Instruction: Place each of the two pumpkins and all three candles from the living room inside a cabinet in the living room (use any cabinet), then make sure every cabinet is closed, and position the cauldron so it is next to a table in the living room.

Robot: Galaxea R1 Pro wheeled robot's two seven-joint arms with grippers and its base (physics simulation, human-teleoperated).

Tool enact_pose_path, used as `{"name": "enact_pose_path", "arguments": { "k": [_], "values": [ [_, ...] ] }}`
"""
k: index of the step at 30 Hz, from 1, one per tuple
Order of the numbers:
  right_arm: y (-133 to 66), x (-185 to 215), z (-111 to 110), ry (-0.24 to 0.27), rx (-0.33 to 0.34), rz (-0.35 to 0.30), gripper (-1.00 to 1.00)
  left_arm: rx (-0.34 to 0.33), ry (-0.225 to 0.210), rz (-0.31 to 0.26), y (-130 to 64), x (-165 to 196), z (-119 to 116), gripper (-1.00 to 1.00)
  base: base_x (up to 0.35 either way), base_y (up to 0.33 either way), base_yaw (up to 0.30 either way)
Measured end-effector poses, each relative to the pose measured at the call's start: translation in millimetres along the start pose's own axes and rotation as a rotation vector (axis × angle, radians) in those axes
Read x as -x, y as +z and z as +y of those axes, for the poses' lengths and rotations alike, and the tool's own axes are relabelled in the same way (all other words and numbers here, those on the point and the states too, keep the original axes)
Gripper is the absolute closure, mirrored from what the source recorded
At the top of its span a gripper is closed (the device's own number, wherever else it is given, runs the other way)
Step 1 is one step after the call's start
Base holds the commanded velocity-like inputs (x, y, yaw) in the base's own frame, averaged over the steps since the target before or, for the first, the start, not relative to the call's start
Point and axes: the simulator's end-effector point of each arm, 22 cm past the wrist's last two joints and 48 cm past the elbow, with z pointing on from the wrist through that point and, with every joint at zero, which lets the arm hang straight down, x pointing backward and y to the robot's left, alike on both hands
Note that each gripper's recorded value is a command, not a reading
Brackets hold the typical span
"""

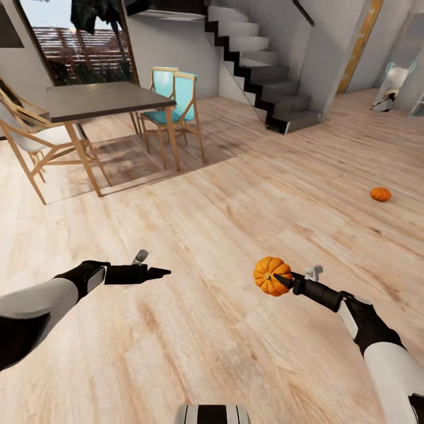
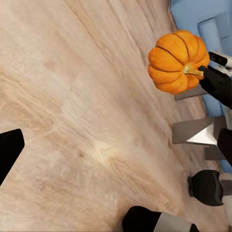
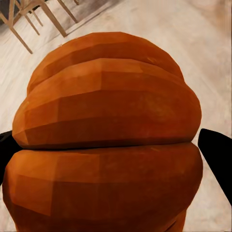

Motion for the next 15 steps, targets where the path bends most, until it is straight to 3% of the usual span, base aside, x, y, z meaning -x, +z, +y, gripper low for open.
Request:
{"name": "enact_pose_path", "arguments": {
  "k": [15],
  "values": [
    [-11.2, 37, 19, -0.035, 0.014, -0.049, 1.00, -0.005, 0.059, -0.032, -17.2, 21, -35, -1.00, 0.189, -0.239, -0.274]
  ]
}}
